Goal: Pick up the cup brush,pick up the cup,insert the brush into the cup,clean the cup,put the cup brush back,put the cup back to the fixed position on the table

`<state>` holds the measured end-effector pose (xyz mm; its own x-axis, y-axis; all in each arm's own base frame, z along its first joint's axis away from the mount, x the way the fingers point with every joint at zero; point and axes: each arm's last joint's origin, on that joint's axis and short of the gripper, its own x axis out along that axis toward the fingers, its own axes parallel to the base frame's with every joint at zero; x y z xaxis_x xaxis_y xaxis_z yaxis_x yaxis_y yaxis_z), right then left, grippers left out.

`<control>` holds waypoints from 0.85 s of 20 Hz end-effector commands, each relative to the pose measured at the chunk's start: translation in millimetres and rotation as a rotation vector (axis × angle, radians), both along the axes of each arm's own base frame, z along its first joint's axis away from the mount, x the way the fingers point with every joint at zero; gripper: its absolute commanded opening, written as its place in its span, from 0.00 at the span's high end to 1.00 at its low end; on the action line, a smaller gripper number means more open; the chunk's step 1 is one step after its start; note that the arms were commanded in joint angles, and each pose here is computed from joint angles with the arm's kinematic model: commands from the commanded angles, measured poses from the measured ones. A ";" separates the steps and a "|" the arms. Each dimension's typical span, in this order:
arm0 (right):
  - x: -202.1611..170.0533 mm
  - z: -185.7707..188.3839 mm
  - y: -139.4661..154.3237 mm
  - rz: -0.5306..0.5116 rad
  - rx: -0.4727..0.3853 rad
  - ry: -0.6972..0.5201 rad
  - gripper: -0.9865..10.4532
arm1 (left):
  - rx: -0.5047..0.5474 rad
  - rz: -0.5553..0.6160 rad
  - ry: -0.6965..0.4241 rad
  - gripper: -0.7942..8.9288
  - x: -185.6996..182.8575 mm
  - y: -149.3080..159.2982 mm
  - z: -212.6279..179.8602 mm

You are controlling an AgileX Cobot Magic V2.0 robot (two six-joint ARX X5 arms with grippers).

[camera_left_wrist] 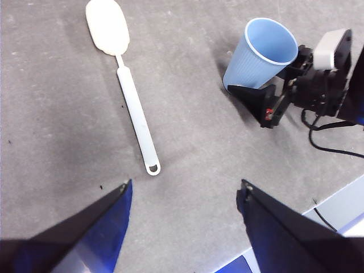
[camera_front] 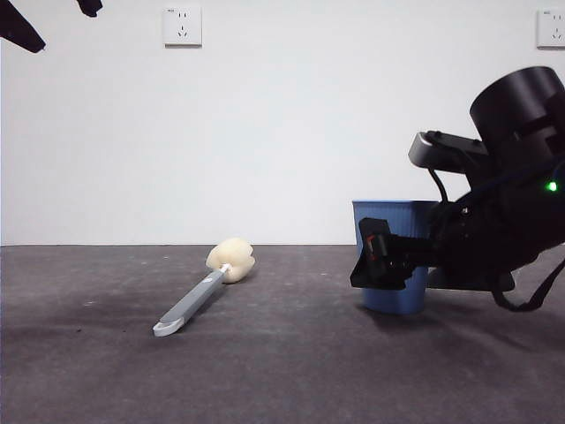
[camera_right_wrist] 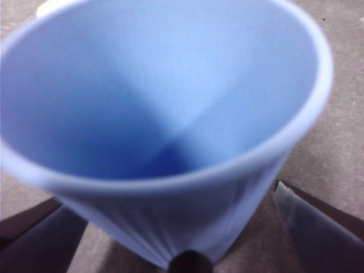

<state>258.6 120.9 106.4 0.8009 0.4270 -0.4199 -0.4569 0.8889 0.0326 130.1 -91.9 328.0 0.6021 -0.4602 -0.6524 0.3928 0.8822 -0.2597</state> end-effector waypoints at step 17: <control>-125.7 140.3 -26.5 0.134 -0.015 0.256 0.44 | 0.088 -0.151 0.032 0.60 -5.6 1.3 -7.5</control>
